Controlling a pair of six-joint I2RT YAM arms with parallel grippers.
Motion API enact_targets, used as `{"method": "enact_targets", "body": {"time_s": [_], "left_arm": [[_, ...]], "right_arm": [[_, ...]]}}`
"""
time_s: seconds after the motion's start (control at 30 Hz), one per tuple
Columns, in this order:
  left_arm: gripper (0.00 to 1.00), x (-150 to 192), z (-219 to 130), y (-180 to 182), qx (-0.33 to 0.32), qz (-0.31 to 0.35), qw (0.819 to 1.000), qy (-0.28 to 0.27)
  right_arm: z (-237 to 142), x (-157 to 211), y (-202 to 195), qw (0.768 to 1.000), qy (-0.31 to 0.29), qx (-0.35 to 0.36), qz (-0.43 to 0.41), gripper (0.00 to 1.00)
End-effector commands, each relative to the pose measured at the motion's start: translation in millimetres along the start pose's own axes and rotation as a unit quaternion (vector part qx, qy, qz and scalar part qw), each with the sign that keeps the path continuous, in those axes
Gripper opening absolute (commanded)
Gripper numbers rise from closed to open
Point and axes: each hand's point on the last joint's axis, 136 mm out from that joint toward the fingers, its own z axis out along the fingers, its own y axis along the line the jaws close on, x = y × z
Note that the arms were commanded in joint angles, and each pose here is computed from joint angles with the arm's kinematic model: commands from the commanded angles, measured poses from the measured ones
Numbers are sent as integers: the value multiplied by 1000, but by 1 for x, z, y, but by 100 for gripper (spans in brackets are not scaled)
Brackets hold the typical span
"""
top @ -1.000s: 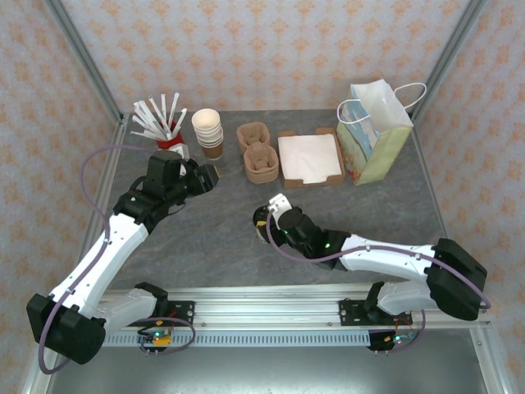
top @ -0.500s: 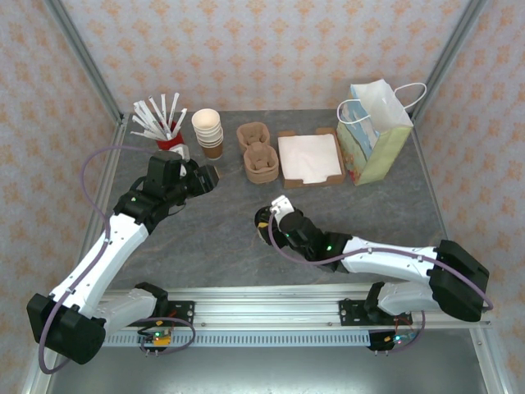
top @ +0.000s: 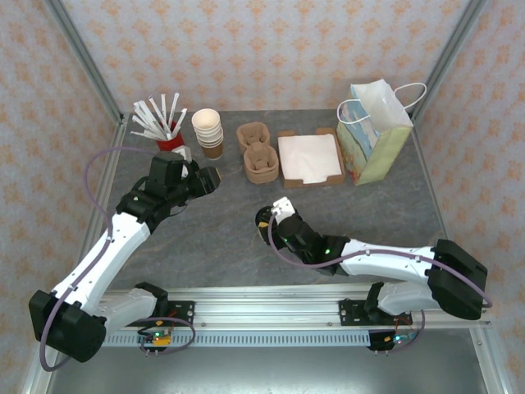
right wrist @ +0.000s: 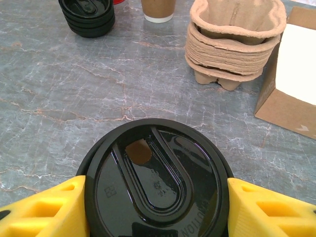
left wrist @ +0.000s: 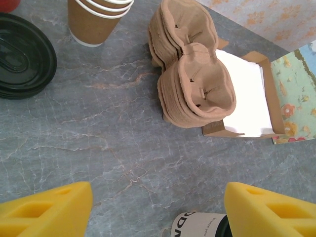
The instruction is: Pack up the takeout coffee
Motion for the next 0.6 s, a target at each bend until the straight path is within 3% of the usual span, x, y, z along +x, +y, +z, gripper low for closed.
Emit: {"method": "enact_targets", "body": {"time_s": [0.0,0.57], "left_arm": [[72,-1,3,-3,7,1,1000,-4],[72,2,9,0,3,1,1000,3]], "right_arm": [[2,60,-15,993,102,40,-36,62],[4,100,-22,979,167,101,-65,62]]}}
